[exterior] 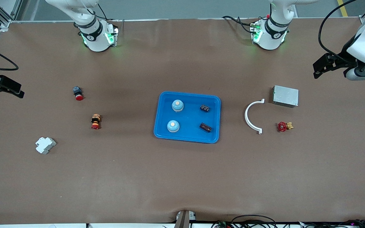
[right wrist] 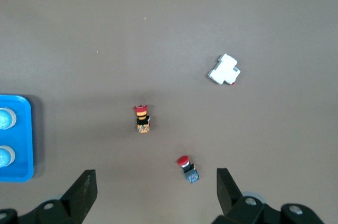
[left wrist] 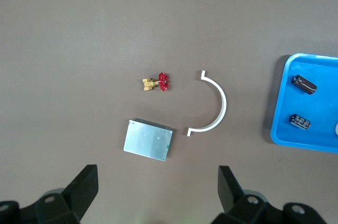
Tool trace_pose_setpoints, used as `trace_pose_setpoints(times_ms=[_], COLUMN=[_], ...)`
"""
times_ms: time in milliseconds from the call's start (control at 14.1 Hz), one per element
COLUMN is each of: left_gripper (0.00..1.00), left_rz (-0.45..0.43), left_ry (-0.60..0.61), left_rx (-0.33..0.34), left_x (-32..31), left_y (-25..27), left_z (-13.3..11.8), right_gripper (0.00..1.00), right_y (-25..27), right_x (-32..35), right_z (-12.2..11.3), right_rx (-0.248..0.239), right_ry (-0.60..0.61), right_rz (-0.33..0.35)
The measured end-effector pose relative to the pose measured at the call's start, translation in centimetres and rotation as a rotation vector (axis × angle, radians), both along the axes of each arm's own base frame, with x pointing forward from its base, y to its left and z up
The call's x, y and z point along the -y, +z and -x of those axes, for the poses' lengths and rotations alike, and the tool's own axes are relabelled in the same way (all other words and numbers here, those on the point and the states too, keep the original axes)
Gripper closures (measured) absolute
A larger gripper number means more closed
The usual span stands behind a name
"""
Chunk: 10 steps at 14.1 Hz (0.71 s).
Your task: Place electrolytic capacitor and blue bell in tray
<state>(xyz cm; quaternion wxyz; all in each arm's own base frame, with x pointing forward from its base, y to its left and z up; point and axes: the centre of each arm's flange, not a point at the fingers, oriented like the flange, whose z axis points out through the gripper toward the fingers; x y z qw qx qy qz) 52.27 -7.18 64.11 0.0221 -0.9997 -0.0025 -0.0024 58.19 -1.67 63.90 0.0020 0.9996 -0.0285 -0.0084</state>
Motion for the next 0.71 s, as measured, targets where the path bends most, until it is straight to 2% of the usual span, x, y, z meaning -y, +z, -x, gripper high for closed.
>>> trace_pose_setpoints(times_ms=[354, 708], left_gripper=[0.00, 0.00], left_rz=[-0.001, 0.000], left_ry=[-0.002, -0.002], left_rx=[-0.003, 0.006], left_x=[0.13, 0.13], left_y=[0.17, 0.59], left_z=[0.20, 0.20], right_gripper=[0.00, 0.00], right_y=[-0.26, 0.62], right_x=[0.92, 0.89], right_z=[0.70, 1.08], right_rx=[-0.050, -0.041], right_ry=[-0.021, -0.020], right_rz=[-0.042, -0.041])
